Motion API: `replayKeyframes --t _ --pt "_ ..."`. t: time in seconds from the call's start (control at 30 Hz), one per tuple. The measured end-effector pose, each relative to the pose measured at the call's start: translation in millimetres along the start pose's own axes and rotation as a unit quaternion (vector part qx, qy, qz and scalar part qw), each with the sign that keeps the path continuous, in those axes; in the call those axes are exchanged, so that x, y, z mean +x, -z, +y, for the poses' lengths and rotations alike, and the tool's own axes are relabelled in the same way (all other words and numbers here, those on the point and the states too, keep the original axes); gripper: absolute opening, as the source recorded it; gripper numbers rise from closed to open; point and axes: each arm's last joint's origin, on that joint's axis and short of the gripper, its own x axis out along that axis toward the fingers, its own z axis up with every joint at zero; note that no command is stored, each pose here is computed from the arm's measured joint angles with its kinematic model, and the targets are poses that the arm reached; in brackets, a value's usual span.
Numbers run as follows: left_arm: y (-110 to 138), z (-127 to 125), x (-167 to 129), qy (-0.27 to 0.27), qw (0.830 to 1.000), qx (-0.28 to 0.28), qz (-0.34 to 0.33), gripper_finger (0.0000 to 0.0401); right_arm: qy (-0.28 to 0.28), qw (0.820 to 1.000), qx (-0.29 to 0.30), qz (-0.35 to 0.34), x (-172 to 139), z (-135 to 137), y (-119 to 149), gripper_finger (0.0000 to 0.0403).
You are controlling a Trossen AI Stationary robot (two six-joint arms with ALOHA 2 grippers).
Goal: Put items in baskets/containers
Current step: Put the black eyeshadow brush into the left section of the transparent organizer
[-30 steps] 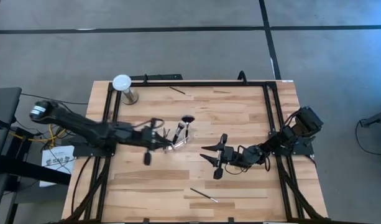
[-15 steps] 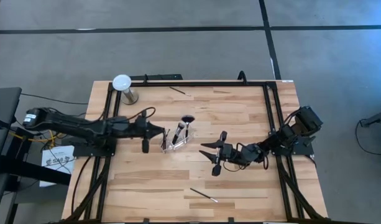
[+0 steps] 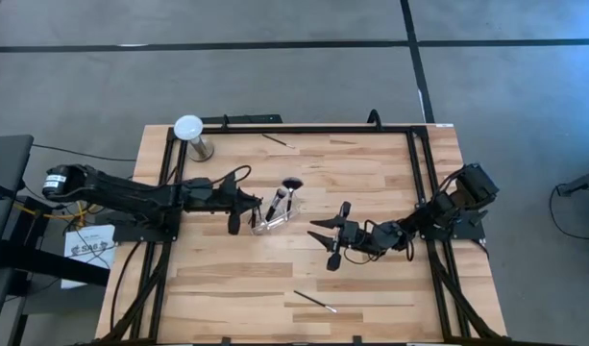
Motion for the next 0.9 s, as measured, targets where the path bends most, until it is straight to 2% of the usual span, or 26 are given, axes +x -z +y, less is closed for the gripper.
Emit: replayKeyframes --t 0.13,0.3,0.5,0.9 --pt "2.5 0.4 0.0 -0.001 1.000 -0.007 0.013 0.0019 0.000 1.000 -0.001 0.001 -0.1 0.0 0.4 0.0118" --pt "7.3 -0.2 -0.3 0.021 0.999 -0.024 0.042 0.0019 0.000 1.000 0.003 0.003 -0.1 0.0 0.7 0.0118" --pt "8.1 -0.3 -0.4 0.025 0.998 -0.031 0.047 0.0022 0.000 1.000 0.006 0.004 -0.1 0.1 1.1 0.0118" --pt "9.6 2.4 -0.3 0.018 0.998 -0.032 0.056 0.0112 0.000 1.000 0.006 0.005 -0.1 0.1 1.1 0.0118"
